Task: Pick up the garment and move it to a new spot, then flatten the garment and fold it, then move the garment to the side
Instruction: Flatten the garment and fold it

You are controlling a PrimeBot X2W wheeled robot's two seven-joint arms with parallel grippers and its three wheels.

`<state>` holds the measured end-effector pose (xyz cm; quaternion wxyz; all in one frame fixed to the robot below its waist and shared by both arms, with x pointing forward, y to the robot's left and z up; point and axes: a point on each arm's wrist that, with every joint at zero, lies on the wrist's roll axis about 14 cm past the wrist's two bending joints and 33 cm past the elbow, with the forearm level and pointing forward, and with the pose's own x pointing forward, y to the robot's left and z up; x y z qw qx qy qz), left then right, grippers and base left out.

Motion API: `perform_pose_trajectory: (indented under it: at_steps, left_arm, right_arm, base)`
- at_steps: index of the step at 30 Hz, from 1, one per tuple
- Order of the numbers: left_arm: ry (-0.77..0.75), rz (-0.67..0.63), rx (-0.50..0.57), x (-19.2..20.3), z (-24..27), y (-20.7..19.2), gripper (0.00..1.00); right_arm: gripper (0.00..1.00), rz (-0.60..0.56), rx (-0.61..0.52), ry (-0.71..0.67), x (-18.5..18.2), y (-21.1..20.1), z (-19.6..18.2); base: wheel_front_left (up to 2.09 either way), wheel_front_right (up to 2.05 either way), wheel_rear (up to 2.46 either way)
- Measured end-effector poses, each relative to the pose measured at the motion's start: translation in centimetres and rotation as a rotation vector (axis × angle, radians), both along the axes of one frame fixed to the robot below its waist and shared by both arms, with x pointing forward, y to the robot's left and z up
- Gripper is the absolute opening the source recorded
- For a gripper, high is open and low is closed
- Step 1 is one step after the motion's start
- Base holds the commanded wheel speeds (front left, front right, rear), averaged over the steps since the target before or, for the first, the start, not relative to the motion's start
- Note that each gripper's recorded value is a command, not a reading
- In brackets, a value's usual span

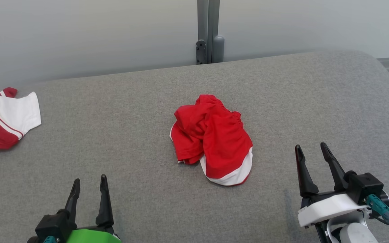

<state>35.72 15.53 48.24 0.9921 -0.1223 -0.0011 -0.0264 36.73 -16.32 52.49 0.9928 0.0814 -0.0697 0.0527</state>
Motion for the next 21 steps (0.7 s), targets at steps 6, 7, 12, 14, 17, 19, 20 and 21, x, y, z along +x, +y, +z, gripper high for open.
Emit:
perform_pose_trajectory:
  at_steps: [6, 7, 12, 14, 17, 19, 20, 21]
  left_arm:
    - [0.009, -0.005, 0.0, -0.1, -0.4, 0.0, 1.0]
    - [0.011, -0.006, 0.0, -0.1, -0.4, 0.0, 1.0]
    - [0.023, 0.008, 0.0, -0.2, -0.8, 0.4, 1.0]
    - [0.022, 0.018, -0.001, -0.1, -0.8, 0.7, 1.0]
    - [0.024, 0.036, 0.0, 0.0, -0.8, 1.3, 1.0]
    - [0.028, 0.053, -0.001, 0.0, -0.9, 1.7, 1.0]
    - [0.033, 0.061, 0.0, -0.1, -1.0, 2.0, 1.0]
    - [0.038, 0.07, -0.001, -0.1, -1.2, 2.2, 1.0]
  right_arm:
    - [1.0, 0.006, 0.0, 0.02, 0.1, 0.2, -0.6]
    - [1.0, 0.011, -0.001, 0.035, 0.2, 0.4, -1.1]
    - [1.0, 0.105, -0.006, 0.162, 1.3, 3.5, -5.0]
    - [1.0, 0.129, 0.002, 0.201, 1.9, 4.3, -6.1]
    - [1.0, 0.151, 0.028, 0.247, 3.3, 5.2, -7.3]
    - [1.0, 0.164, 0.043, 0.266, 4.3, 5.9, -7.7]
    - [1.0, 0.167, 0.059, 0.281, 4.8, 6.1, -8.0]
    - [1.0, 0.17, 0.073, 0.298, 5.2, 6.4, -8.4]
  base:
    - [0.0, 0.0, 0.0]
    - [0.0, 0.0, 0.0]
    - [0.0, 0.0, 0.0]
    - [0.0, 0.0, 0.0]
    - [0.0, 0.0, 0.0]
    - [0.0, 0.0, 0.0]
    - [0.0, 0.0, 0.0]
    - [0.0, 0.0, 0.0]
